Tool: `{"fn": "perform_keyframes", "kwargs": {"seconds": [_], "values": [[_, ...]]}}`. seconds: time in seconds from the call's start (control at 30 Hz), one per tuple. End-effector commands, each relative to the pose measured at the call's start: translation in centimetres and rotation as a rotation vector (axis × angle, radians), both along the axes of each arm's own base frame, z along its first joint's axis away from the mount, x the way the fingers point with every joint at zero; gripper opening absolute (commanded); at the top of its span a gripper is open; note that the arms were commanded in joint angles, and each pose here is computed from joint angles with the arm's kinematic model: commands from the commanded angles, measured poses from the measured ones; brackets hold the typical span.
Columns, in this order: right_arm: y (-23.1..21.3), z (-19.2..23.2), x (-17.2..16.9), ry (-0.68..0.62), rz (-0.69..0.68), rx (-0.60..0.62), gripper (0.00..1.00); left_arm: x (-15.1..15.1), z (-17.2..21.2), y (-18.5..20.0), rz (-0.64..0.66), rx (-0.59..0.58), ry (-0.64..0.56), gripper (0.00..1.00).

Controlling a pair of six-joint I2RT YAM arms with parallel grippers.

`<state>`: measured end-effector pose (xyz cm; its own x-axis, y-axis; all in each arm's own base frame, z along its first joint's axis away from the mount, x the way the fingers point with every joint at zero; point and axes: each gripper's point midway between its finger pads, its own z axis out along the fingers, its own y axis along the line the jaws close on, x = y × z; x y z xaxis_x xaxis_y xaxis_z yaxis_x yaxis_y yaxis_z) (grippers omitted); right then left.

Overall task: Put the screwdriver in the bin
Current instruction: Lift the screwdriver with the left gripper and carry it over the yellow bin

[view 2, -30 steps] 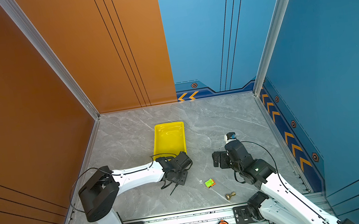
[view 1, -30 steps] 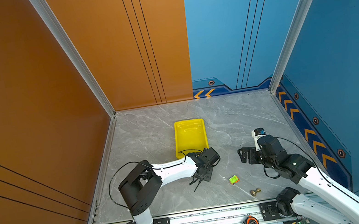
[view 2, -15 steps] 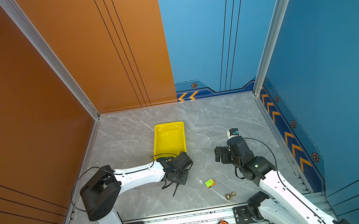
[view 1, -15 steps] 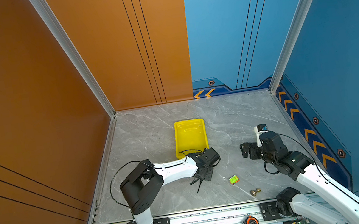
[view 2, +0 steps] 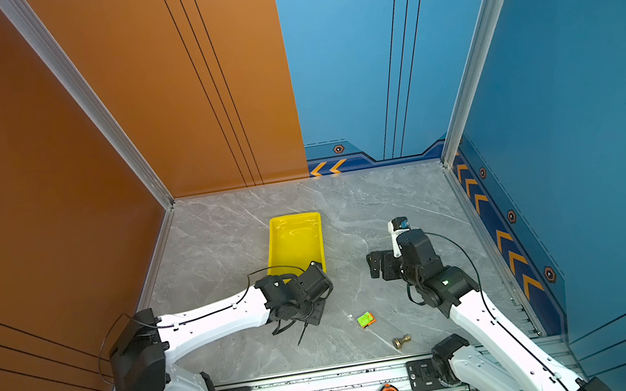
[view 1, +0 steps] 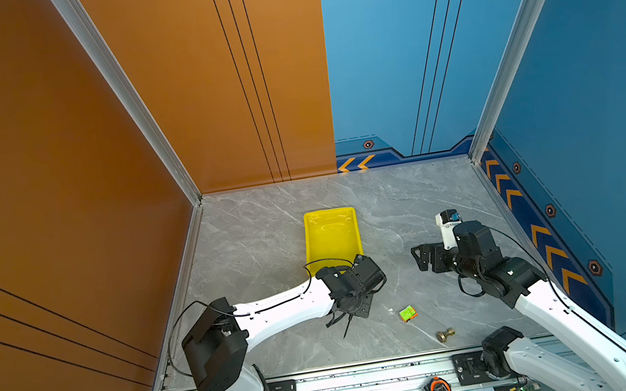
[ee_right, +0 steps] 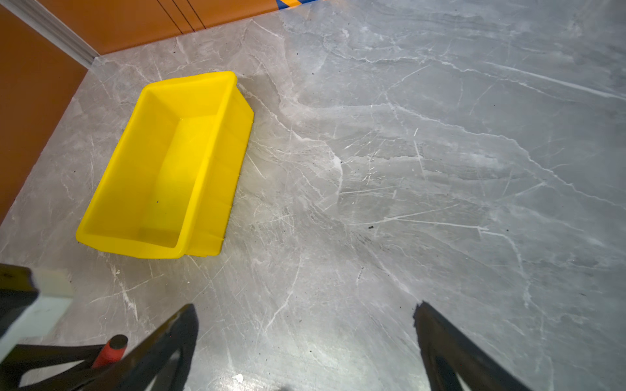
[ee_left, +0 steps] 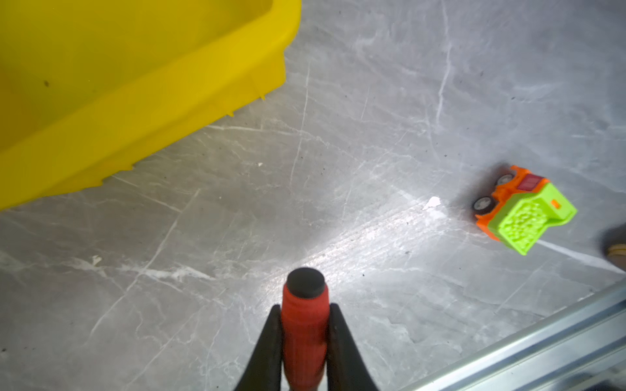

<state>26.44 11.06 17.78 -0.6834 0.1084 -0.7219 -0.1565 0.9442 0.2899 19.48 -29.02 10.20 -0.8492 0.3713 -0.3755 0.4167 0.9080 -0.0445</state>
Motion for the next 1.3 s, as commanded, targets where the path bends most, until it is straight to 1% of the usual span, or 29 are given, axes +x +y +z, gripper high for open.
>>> {"fn": "perform_keyframes", "kwargs": {"seconds": [0.0, 0.1, 0.17, 0.23, 0.3, 0.4, 0.43, 0.53, 0.67, 0.73, 0.83, 1.0, 1.17, 1.27], "values": [[1.2, 2.3, 0.8, -0.052, 0.067, 0.021, 1.0, 1.9, 3.4, 1.3, 0.072, 0.01, -0.073, 0.01], [1.6, 3.4, 1.6, -0.058, 0.077, 0.018, 1.0, 4.6, 5.8, 1.1, 0.104, -0.033, -0.084, 0.0], [2.3, 4.5, 2.1, -0.091, 0.1, 0.029, 1.0, 7.0, 7.1, 1.4, 0.136, -0.061, -0.091, 0.0], [3.7, 5.7, 2.2, -0.153, 0.174, 0.036, 1.0, 9.4, 8.0, 1.8, 0.176, -0.079, -0.096, 0.0], [5.4, 6.8, 1.7, -0.242, 0.269, 0.004, 1.0, 12.1, 8.7, 2.3, 0.219, -0.09, -0.113, 0.0], [8.1, 8.2, 0.2, -0.355, 0.428, -0.033, 1.0, 15.7, 8.3, 2.9, 0.271, -0.078, -0.119, 0.0], [8.7, 8.2, -0.2, -0.367, 0.461, -0.048, 1.0, 16.7, 8.0, 2.9, 0.281, -0.075, -0.117, 0.0], [10.5, 7.9, -1.0, -0.36, 0.56, -0.069, 1.0, 19.7, 6.7, 2.9, 0.31, -0.038, -0.127, 0.0], [13.0, 7.6, -1.7, -0.359, 0.653, -0.032, 1.0, 22.8, 3.8, 3.9, 0.357, -0.004, -0.107, 0.0], [14.5, 7.4, -2.1, -0.354, 0.704, -0.028, 1.0, 23.7, 2.1, 4.5, 0.368, -0.006, -0.082, 0.0], [16.4, 6.9, -2.8, -0.349, 0.768, -0.037, 1.0, 24.3, 0.4, 4.9, 0.358, 0.011, -0.055, 0.0], [17.8, 5.8, -2.7, -0.343, 0.777, -0.031, 1.0, 24.5, -2.2, 5.8, 0.395, 0.026, -0.01, 0.0], [18.9, 4.3, -2.6, -0.33, 0.785, -0.052, 1.0, 25.4, -3.4, 6.1, 0.435, 0.028, -0.007, 0.0], [19.1, 4.4, -2.1, -0.333, 0.773, -0.055, 1.0, 25.7, -4.1, 5.9, 0.437, 0.035, 0.001, 0.0]]}}
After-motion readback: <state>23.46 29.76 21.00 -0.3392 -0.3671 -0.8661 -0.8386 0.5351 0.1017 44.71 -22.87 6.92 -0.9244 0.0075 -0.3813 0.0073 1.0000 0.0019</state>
